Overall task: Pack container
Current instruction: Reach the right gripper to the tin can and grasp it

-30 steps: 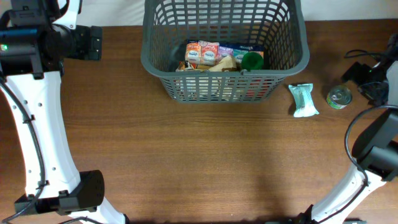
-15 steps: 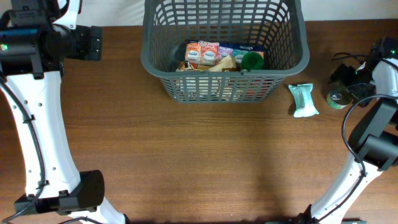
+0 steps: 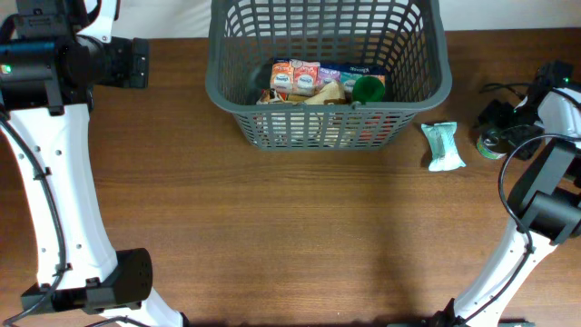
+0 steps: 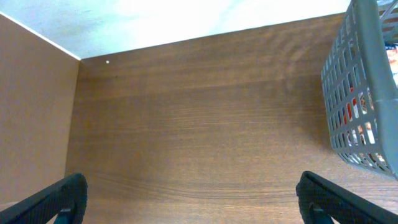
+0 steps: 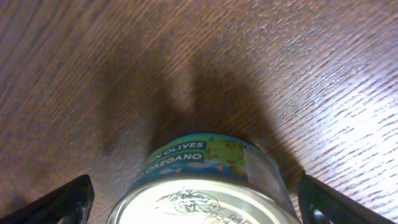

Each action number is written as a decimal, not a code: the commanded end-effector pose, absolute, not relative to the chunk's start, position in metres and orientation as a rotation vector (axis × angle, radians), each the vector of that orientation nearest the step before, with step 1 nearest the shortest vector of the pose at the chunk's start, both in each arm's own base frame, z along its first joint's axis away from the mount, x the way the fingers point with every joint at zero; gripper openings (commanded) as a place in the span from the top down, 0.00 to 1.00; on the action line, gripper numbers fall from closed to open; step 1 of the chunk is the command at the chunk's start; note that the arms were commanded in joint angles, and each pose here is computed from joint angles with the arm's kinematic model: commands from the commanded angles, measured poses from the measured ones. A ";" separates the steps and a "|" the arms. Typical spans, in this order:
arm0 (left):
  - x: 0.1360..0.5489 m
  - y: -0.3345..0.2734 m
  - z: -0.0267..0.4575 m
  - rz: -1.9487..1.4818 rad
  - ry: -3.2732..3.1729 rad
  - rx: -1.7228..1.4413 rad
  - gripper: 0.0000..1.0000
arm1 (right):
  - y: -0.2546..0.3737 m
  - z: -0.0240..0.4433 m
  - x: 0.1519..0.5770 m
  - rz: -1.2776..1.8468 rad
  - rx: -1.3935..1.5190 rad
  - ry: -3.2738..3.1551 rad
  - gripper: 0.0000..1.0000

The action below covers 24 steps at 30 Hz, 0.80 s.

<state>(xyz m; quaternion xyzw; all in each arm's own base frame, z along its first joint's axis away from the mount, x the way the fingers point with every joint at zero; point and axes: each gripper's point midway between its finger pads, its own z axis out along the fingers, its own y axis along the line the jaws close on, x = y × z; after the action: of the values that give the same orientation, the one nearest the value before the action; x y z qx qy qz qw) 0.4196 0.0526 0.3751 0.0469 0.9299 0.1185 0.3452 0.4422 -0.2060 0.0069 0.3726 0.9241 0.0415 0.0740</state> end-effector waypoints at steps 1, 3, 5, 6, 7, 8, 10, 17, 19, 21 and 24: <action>0.420 0.051 0.373 0.289 2.420 0.110 0.01 | -0.202 -0.007 0.438 0.128 1.116 2.810 0.14; 0.420 0.051 0.373 0.289 2.420 0.110 0.01 | -0.201 -0.007 0.438 0.128 1.117 2.811 0.20; 0.420 0.051 0.373 0.289 2.420 0.110 0.01 | -0.201 -0.007 0.437 0.129 1.118 2.814 0.20; 0.420 0.051 0.373 0.289 2.420 0.110 0.01 | -0.201 -0.007 0.437 0.128 1.119 2.815 0.20; 0.420 0.051 0.373 0.289 2.420 0.110 0.01 | -0.201 -0.007 0.436 0.129 1.119 2.817 0.21; 0.420 0.051 0.373 0.289 2.420 0.110 0.01 | -0.201 -0.008 0.436 0.129 1.119 2.818 0.21; 0.420 0.051 0.373 0.289 2.420 0.110 0.01 | -0.201 -0.008 0.436 0.129 1.120 2.818 0.27; 0.420 0.051 0.373 0.289 2.420 0.110 0.01 | -0.198 -0.008 0.432 0.133 1.128 2.836 0.45; 0.420 0.051 0.373 0.289 2.420 0.110 0.01 | -0.196 -0.006 0.428 0.137 1.135 2.850 0.49; 0.420 0.051 0.373 0.289 2.420 0.110 0.01 | -0.195 0.001 0.425 0.139 1.138 2.868 0.52; 0.420 0.051 0.373 0.289 2.420 0.110 0.01 | -0.196 0.025 0.426 0.135 1.087 2.875 0.57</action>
<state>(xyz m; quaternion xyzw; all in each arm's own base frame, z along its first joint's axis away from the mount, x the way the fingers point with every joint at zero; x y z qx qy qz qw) 0.4196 0.0526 0.3751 0.0469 0.9299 0.1185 0.3452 0.4205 -0.1942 0.0091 0.3669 0.9288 0.0477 0.0219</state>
